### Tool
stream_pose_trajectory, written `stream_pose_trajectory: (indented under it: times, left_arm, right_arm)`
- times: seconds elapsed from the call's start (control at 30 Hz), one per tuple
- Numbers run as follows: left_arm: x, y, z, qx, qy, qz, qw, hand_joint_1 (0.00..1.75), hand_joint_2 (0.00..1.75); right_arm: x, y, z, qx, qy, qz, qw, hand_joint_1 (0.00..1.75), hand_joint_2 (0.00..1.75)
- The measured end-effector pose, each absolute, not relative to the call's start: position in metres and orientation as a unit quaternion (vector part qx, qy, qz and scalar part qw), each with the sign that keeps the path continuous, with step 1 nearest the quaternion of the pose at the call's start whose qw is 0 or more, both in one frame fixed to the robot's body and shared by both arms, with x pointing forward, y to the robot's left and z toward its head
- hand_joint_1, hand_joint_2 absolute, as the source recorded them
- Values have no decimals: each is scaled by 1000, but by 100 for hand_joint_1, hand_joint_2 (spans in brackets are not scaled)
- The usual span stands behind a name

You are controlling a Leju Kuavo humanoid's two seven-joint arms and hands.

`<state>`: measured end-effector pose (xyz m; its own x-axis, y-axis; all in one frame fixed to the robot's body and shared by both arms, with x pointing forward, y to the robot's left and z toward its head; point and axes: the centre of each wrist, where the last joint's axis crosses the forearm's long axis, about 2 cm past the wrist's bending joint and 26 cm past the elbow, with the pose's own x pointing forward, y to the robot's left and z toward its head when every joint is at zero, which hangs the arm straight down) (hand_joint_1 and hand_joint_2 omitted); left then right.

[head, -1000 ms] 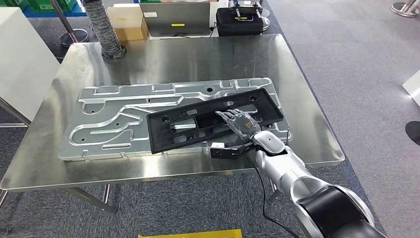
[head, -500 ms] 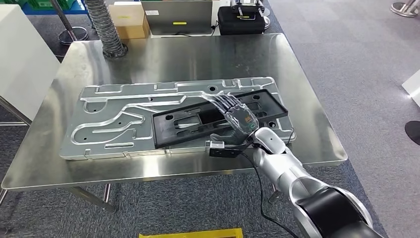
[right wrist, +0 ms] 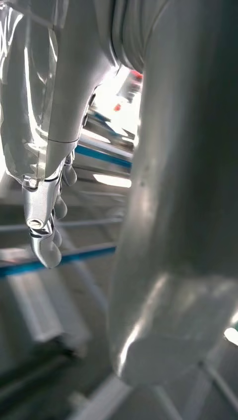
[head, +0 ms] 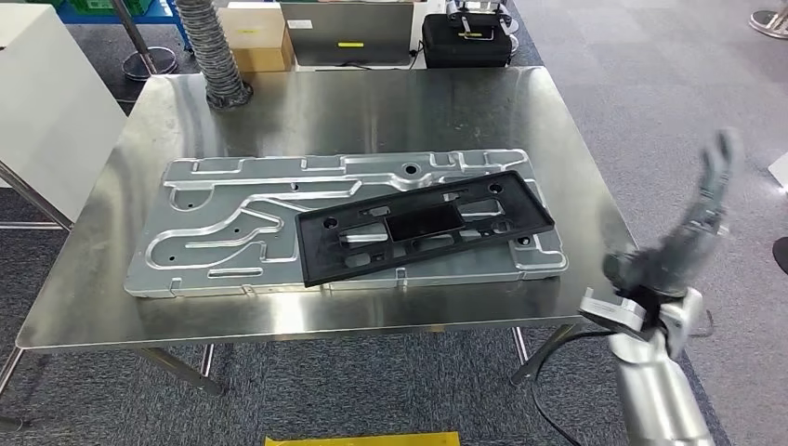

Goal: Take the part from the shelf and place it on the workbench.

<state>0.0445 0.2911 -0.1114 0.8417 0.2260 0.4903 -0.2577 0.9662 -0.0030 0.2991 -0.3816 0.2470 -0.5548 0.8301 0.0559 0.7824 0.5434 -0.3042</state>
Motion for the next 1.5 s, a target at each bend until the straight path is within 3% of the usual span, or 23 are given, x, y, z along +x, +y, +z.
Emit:
stream_pose_trajectory:
  times: [0.3, 0.63, 0.8, 0.97, 1.1, 1.27, 1.5]
  left_arm:
    - [44, 292, -111, 34, -252, 135, 958, 0, 0]
    - [51, 293, -111, 34, -258, 135, 956, 0, 0]
    - [49, 292, -111, 24, -269, 141, 953, 0, 0]
    - [45, 283, -111, 4, -278, 156, 948, 0, 0]
    - [41, 277, -112, -2, -264, 155, 952, 0, 0]
    - [39, 274, -112, -9, -257, 149, 955, 0, 0]
    - [41, 273, -111, -3, -258, 150, 955, 0, 0]
  right_arm:
    - [210, -447, 254, -552, -826, 77, 85, 0, 0]
    - [193, -457, 260, -574, -811, 86, 71, 0, 0]
    - [188, -470, 246, -597, -791, 80, 107, 0, 0]
    - [160, -532, 185, -661, -700, 68, 261, 0, 0]
    - [112, -561, 88, -685, -549, 79, 473, 0, 0]
    - [58, -503, -32, -609, -378, 66, 694, 0, 0]
    - [35, -437, -81, -487, -291, 71, 821, 0, 0]
